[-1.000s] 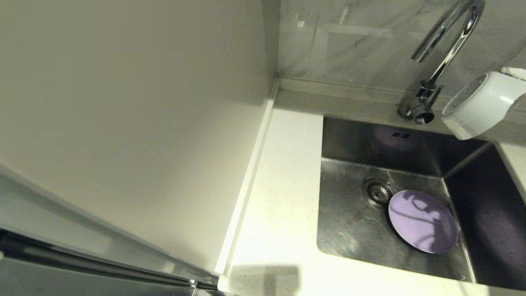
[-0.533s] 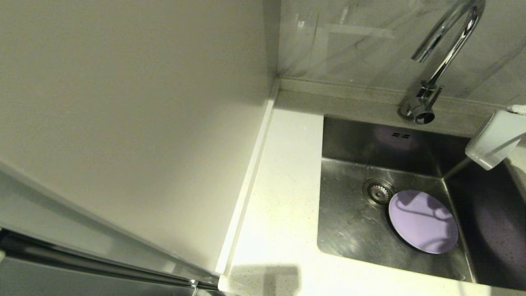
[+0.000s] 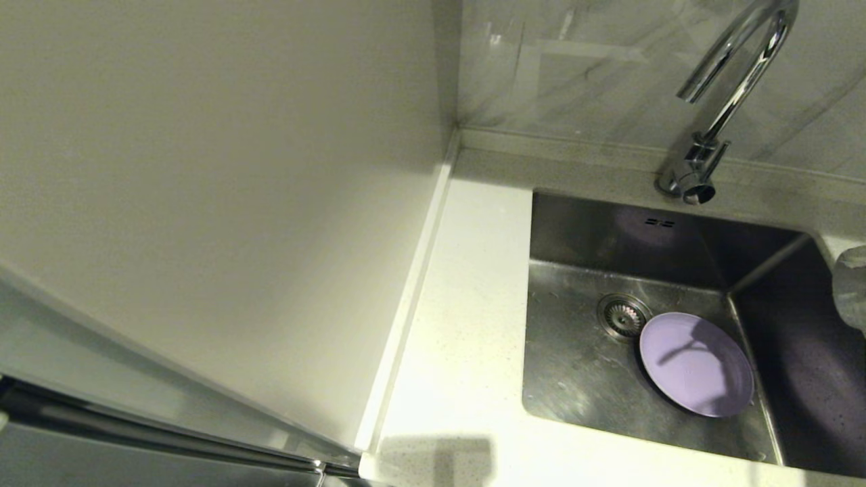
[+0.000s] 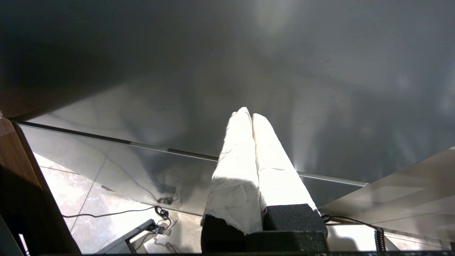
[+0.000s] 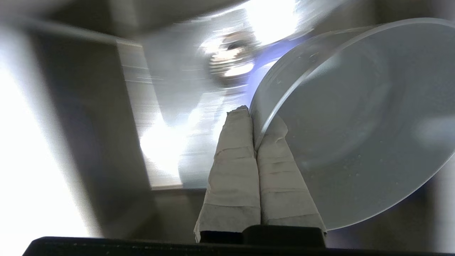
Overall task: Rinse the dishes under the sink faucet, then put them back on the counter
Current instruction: Put a bowl back to the table from the sink
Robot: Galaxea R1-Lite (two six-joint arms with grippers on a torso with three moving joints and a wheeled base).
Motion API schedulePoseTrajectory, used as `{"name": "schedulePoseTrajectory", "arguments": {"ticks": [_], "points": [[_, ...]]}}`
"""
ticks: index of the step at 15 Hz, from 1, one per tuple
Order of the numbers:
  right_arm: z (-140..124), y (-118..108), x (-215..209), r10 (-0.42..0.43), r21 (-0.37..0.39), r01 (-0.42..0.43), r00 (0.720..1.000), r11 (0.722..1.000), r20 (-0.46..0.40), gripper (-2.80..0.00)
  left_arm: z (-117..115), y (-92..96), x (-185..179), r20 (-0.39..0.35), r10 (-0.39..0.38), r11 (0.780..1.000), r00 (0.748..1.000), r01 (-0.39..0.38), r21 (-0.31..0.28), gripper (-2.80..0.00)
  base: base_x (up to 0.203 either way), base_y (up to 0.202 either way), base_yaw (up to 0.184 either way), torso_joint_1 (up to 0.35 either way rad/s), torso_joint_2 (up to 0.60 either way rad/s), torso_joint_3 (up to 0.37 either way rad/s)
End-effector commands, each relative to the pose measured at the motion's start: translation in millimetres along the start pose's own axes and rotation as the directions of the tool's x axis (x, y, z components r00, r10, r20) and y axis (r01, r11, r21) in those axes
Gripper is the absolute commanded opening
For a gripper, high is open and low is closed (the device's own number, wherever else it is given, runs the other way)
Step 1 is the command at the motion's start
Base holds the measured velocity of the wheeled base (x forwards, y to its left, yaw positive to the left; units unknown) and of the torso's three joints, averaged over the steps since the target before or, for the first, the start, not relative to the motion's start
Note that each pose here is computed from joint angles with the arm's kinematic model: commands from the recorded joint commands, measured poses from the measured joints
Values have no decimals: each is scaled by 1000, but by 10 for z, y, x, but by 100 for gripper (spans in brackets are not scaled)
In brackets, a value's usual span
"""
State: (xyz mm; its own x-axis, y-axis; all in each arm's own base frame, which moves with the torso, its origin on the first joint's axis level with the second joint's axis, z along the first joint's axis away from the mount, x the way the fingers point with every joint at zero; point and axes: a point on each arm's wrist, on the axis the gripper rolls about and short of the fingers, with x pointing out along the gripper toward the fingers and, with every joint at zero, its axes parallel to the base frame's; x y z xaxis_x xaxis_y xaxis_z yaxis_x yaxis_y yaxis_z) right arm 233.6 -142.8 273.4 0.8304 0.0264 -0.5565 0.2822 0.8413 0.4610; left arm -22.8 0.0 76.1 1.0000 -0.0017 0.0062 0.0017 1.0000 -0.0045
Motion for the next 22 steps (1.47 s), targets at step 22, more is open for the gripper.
{"name": "schedulePoseTrajectory", "arguments": {"ticks": [22], "points": [[-658, -930, -468, -605, -403, 504, 777, 764, -177, -280, -7, 0, 2, -2, 0, 1000, 1000, 0, 0, -280, 0, 0, 0, 0, 0, 0]]}}
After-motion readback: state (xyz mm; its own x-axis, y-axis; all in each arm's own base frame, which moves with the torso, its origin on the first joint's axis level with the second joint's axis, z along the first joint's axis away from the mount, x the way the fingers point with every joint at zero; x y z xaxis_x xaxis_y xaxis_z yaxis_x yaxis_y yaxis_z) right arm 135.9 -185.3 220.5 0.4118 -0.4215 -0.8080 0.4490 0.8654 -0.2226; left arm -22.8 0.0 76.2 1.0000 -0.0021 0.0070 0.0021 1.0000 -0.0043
